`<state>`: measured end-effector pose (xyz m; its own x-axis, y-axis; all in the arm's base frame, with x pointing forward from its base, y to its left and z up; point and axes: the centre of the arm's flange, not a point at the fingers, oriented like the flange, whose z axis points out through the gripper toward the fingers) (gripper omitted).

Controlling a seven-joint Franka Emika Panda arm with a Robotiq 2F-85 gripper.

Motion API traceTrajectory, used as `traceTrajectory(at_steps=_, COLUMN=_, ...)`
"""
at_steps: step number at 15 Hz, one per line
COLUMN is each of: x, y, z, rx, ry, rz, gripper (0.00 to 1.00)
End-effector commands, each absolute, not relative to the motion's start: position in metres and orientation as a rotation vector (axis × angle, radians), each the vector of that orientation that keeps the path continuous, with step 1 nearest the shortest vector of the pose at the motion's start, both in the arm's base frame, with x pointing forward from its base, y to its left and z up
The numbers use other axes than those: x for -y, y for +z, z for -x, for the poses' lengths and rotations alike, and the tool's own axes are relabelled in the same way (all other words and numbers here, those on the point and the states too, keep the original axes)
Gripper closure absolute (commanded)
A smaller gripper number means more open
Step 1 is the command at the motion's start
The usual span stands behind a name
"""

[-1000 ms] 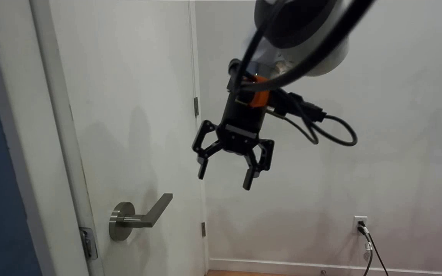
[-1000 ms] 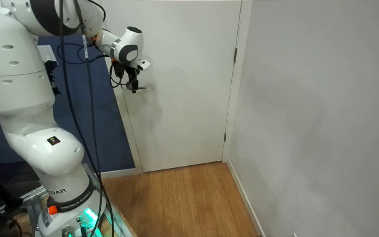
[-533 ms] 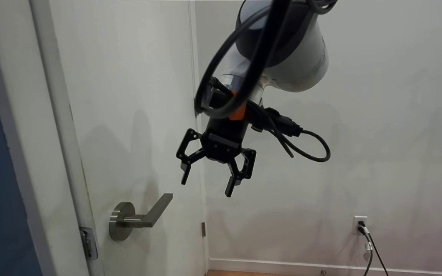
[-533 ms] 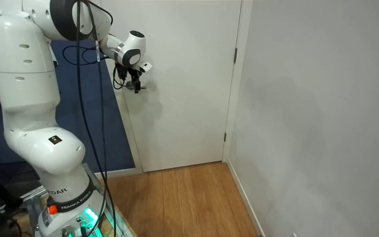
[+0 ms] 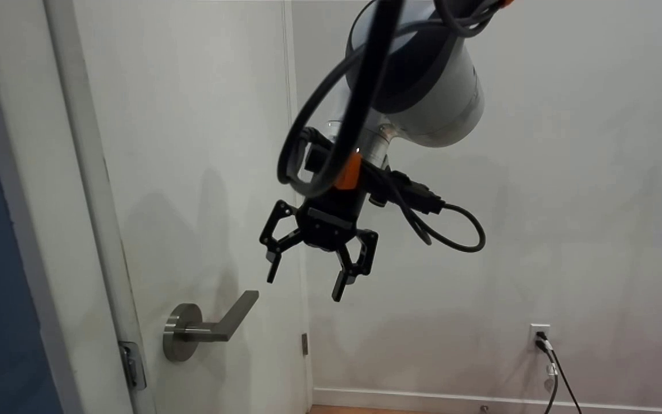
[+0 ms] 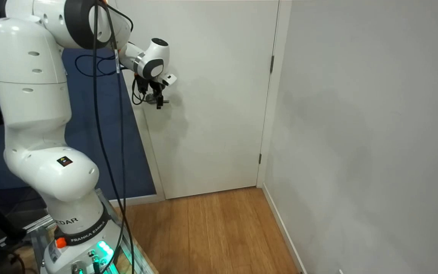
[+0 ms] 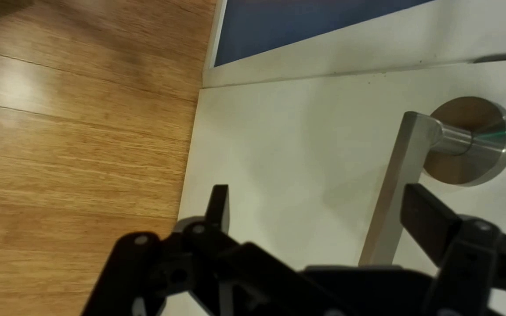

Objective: Open the door.

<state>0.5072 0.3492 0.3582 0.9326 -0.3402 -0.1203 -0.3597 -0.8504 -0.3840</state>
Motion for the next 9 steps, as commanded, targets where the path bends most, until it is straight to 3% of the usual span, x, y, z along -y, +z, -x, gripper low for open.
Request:
traceTrajectory(at_steps=1, x=-0.371, y=0.343, z=-0.528, rx=-0.591, ry=0.042, rz=2.606, gripper=0.0)
traceTrajectory(at_steps=9, x=-0.397, y=0.311, z=-0.548, rx=-0.679, ry=-0.062, rz=2.468, gripper=0.0)
